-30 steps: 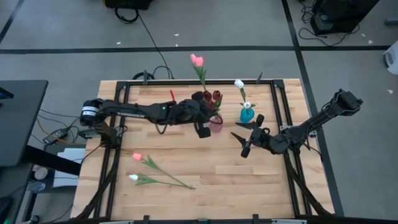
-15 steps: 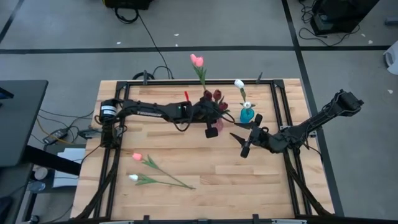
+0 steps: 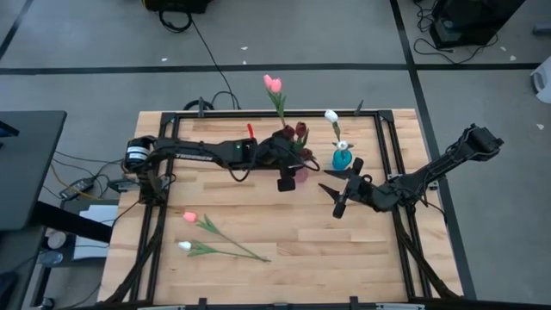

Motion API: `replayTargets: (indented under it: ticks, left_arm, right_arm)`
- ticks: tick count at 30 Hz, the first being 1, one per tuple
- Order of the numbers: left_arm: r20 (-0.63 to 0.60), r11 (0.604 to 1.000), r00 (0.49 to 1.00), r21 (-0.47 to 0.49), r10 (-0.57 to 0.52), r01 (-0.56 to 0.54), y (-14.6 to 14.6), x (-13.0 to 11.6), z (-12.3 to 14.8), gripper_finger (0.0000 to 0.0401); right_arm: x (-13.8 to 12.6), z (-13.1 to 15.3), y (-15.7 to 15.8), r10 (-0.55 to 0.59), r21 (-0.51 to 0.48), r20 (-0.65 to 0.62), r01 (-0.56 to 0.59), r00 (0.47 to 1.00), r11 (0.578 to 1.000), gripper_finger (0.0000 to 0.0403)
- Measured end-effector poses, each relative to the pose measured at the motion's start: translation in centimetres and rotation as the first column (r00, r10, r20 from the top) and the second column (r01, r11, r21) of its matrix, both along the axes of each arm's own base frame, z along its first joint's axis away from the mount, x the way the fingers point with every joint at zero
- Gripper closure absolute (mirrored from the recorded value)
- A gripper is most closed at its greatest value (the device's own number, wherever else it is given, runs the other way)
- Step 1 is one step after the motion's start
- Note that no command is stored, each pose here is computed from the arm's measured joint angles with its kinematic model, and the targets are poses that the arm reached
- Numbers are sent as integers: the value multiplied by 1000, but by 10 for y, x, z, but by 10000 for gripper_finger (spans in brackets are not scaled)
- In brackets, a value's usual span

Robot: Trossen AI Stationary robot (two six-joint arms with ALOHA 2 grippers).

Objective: Sort flowers into vase by color
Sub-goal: Move the pink vase to the top left of the table

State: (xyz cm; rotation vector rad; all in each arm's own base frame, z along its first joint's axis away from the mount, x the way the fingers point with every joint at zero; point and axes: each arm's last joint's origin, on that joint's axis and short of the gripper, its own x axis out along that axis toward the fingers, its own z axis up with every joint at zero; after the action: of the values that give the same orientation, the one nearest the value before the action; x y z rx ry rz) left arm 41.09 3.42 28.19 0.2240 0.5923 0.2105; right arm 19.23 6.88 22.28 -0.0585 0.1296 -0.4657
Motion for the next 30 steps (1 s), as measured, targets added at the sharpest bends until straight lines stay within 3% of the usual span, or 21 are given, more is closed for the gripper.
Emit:
replayTargets:
  ticks: [8, 14, 23, 26, 30]
  left_arm:
    - [25, 997, 998, 51, -58, 57, -23, -22, 9, 220]
    - [-4, 993, 999, 111, -33, 33, -46, -66, -6, 220]
    - [25, 999, 998, 16, -52, 52, -75, -122, -14, 220]
    - [48, 999, 998, -6, -44, 44, -81, -129, -18, 220]
    - [128, 997, 992, -74, -21, 30, -86, -127, -42, 220]
  right_arm:
    - [-1, -1, 3, 17, 11, -2, -17, 1000, 1000, 191]
    - [-3, -1, 7, 29, 9, 0, -29, 1000, 1000, 192]
    - [5, -5, -1, 80, 83, 0, -80, 997, 993, 192]
    - [13, -14, -5, 89, 95, -42, -85, 995, 992, 192]
    - [24, -22, -10, 88, 93, -83, -81, 993, 992, 193]
